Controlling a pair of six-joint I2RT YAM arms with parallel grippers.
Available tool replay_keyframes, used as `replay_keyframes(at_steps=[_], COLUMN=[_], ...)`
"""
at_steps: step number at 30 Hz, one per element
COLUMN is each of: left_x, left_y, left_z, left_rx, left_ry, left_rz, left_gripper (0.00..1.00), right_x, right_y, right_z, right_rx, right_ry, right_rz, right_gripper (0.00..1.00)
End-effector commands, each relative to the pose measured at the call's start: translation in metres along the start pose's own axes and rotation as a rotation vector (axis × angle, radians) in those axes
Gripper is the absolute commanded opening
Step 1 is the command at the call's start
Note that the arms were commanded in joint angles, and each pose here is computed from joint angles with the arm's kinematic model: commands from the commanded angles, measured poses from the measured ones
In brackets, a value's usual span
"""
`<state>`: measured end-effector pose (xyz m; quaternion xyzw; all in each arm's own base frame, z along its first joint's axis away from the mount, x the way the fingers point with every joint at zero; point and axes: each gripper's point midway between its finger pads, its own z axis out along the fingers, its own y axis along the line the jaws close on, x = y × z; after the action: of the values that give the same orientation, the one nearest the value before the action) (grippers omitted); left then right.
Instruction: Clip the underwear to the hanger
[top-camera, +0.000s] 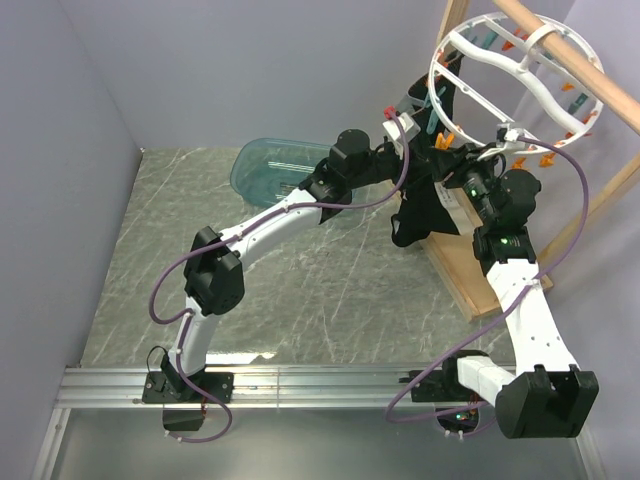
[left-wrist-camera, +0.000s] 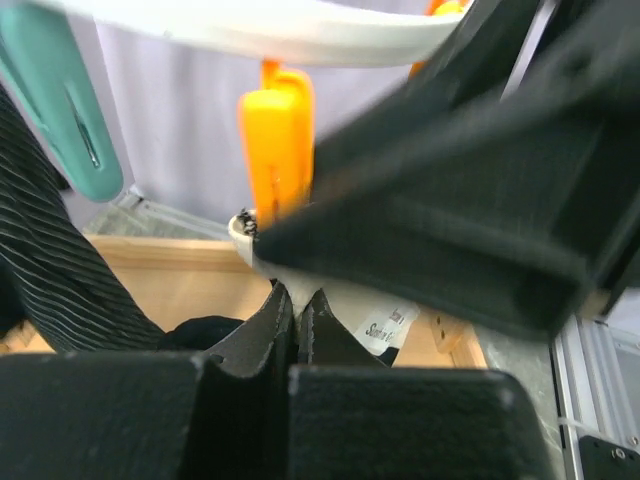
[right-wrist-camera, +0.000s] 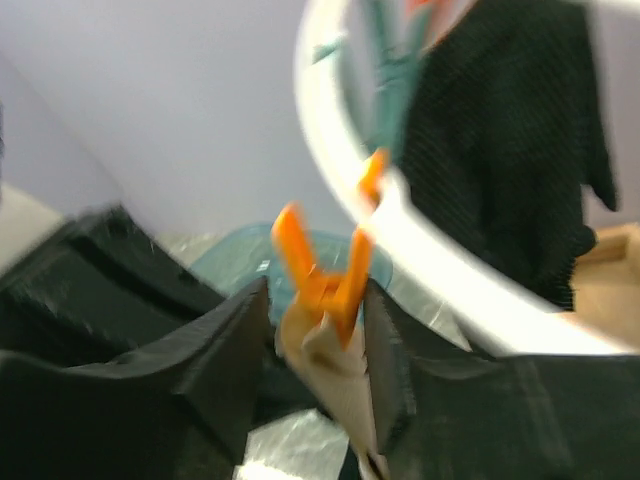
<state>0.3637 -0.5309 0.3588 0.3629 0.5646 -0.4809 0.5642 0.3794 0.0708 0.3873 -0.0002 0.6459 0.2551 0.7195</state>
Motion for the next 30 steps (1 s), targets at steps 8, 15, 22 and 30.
replay_keyframes(at_steps=[8, 15, 22, 30], left_x=[-0.041, -0.035, -0.030, -0.026], left_y=[-0.004, -0.002, 0.002, 0.012], left_z=[0.007, 0.005, 0.000, -0.005], left_rx=[0.006, -0.008, -0.025, -0.050], left_ry=[-0.113, -0.103, -0.090, -0.078], left_rz=[0.056, 0.043, 0.029, -0.014], left_gripper=[0.00, 0.02, 0.20, 0.46], right_x=[-0.002, -0.008, -0.007, -0.012], right_y=[0.029, 0.049, 0.062, 0.070], right_z=[-0.012, -0.031, -0.063, -0.105], right_rx=[-0.084, -0.147, -0.170, -0.140], right_ry=[0.046, 0.064, 0.098, 0.143], right_rz=[0.012, -0.009, -0.095, -0.171], right_gripper=[0.68, 0.73, 0.73, 0.73])
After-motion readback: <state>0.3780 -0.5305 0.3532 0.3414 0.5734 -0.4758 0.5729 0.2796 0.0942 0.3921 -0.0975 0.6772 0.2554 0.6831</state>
